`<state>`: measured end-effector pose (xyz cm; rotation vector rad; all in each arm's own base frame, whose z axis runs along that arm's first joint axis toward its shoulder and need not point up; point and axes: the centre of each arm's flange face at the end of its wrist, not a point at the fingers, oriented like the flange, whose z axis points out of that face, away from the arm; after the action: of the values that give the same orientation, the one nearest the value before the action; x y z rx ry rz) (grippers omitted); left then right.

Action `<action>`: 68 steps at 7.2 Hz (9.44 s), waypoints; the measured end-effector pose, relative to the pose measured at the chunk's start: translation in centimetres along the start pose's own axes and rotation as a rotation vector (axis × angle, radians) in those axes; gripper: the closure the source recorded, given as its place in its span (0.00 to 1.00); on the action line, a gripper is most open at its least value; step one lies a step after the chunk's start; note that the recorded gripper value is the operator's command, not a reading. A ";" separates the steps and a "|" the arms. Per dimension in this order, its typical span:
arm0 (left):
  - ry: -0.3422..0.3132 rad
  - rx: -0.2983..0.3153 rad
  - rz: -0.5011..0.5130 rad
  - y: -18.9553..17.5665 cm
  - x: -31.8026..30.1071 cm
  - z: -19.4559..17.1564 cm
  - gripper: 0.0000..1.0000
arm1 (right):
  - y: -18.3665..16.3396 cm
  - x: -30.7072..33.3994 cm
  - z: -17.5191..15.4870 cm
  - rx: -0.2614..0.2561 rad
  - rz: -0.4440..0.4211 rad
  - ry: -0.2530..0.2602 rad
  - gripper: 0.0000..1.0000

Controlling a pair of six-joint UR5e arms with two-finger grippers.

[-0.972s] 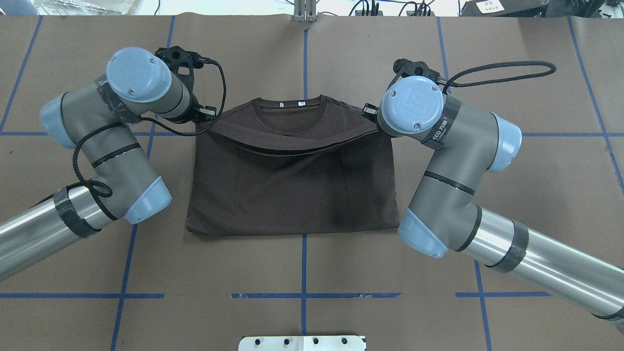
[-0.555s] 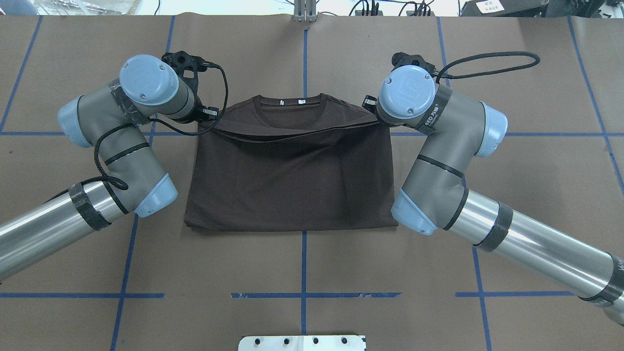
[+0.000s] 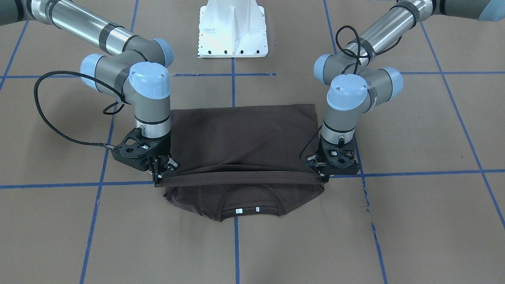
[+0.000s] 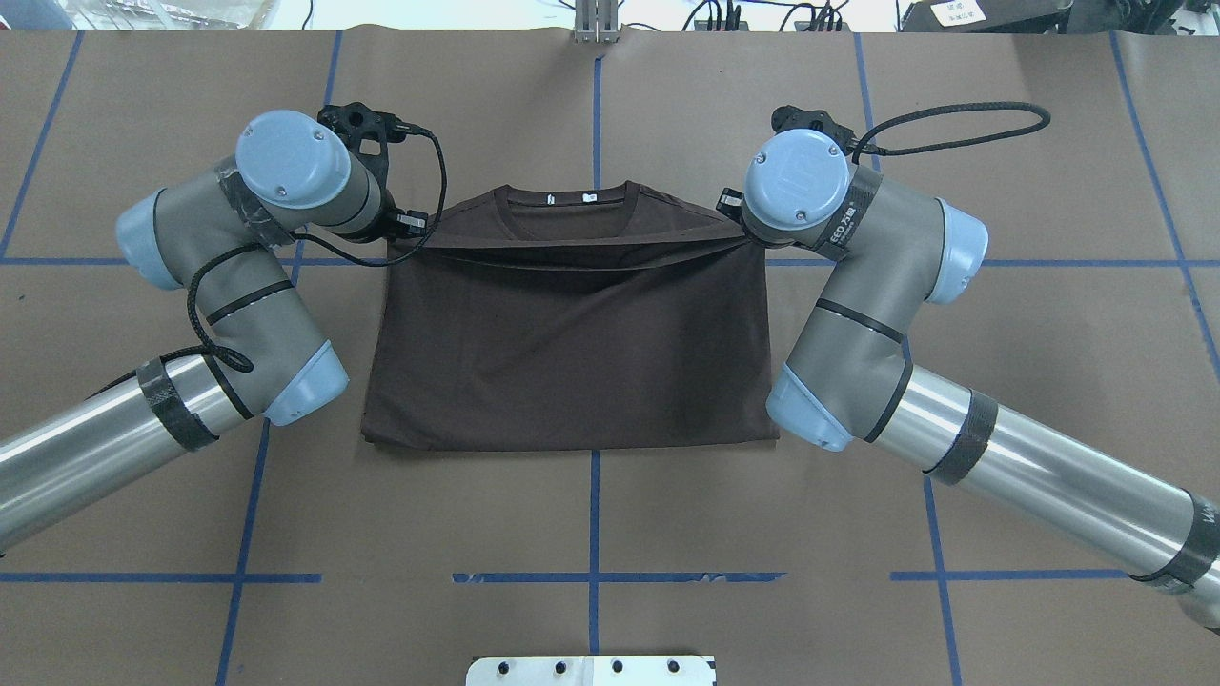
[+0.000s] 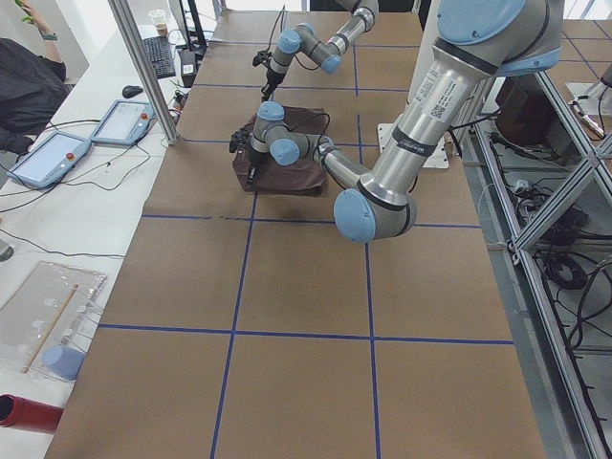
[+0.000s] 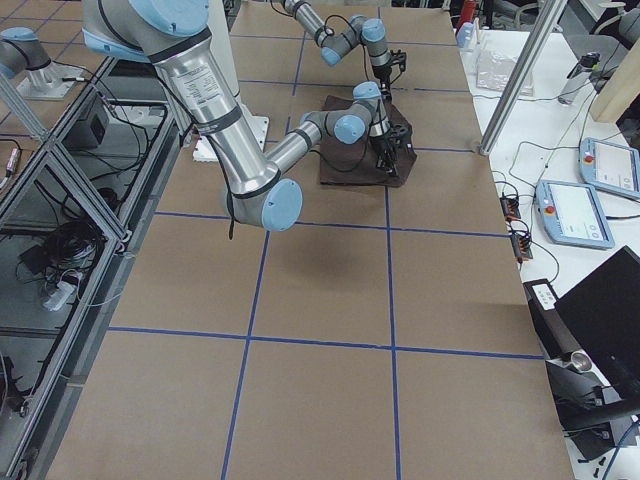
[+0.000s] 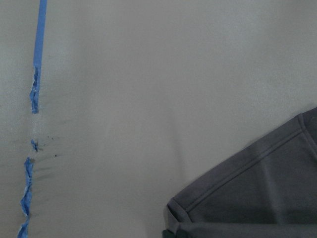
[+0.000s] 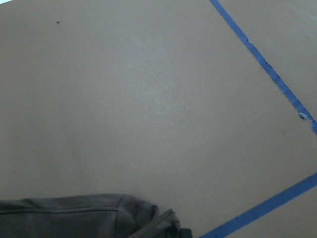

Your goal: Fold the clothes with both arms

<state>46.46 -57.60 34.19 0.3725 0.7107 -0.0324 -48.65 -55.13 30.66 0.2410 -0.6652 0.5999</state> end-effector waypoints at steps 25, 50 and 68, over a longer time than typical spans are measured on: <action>0.164 0.093 -0.037 11.1 -11.8 -0.5 1.00 | -5.1 2.8 -4.4 -0.109 -0.142 -0.099 0.00; 0.032 0.222 0.161 -10.7 -14.4 4.1 0.00 | 13.0 -11.1 0.1 -0.059 -0.138 -0.123 0.45; 0.069 0.232 0.171 -10.7 -12.7 2.9 0.00 | 28.4 8.2 -11.7 -0.062 -0.253 -0.143 0.00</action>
<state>36.92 -69.82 40.91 0.6582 0.7436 0.0603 -54.38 -23.95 27.56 0.3067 -0.7758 0.3211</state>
